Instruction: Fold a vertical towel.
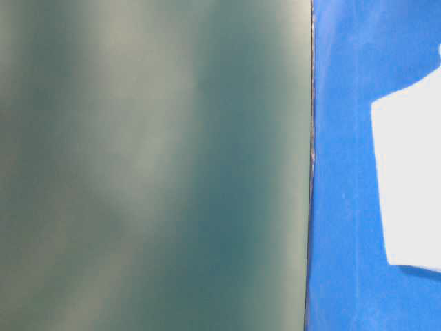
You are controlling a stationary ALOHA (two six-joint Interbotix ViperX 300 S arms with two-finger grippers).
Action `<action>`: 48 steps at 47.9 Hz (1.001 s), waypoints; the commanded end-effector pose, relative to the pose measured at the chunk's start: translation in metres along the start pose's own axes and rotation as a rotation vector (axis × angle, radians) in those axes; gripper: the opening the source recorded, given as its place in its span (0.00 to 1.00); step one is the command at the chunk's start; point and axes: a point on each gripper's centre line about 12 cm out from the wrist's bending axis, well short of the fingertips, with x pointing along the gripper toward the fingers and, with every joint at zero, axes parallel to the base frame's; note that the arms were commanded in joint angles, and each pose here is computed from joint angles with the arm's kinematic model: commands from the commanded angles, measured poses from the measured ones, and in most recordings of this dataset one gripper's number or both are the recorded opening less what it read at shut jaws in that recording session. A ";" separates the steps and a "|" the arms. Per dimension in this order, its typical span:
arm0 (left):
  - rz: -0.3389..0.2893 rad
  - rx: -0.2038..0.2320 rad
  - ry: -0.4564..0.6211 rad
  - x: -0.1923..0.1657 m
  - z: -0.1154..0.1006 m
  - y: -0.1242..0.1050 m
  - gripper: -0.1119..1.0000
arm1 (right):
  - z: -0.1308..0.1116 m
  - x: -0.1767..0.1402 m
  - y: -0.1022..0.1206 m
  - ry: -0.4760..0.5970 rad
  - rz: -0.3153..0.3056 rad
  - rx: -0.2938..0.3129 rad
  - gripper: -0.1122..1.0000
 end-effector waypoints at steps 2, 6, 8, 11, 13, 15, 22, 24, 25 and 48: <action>0.004 -0.001 -0.008 0.001 0.004 0.001 0.65 | 0.008 0.000 0.001 -0.018 0.001 -0.001 0.67; 0.003 -0.002 -0.006 0.001 0.004 0.001 0.65 | 0.007 0.000 0.001 -0.017 0.001 -0.001 0.67; 0.004 -0.001 -0.008 0.001 0.004 0.001 0.65 | 0.007 0.000 0.001 -0.015 0.001 -0.001 0.67; 0.004 -0.002 -0.008 0.001 0.004 0.001 0.65 | 0.007 0.000 0.001 -0.017 0.001 -0.001 0.67; 0.003 -0.002 -0.006 0.001 0.004 0.001 0.65 | 0.007 0.000 0.001 -0.017 0.001 -0.001 0.67; 0.003 -0.002 -0.005 0.001 0.003 0.001 0.65 | 0.007 0.000 0.001 -0.015 0.001 -0.001 0.67; 0.003 -0.002 -0.003 0.001 0.003 0.001 0.65 | 0.006 0.000 0.001 -0.012 0.000 0.000 0.67; 0.003 -0.002 -0.005 0.001 0.003 0.001 0.65 | 0.006 0.000 0.001 -0.009 -0.001 -0.001 0.67; 0.002 -0.002 -0.005 0.001 0.003 0.000 0.65 | 0.006 0.000 0.001 -0.006 -0.001 -0.001 0.67; 0.003 -0.004 -0.001 0.001 0.002 0.001 0.65 | 0.006 0.000 0.000 -0.005 -0.002 -0.001 0.67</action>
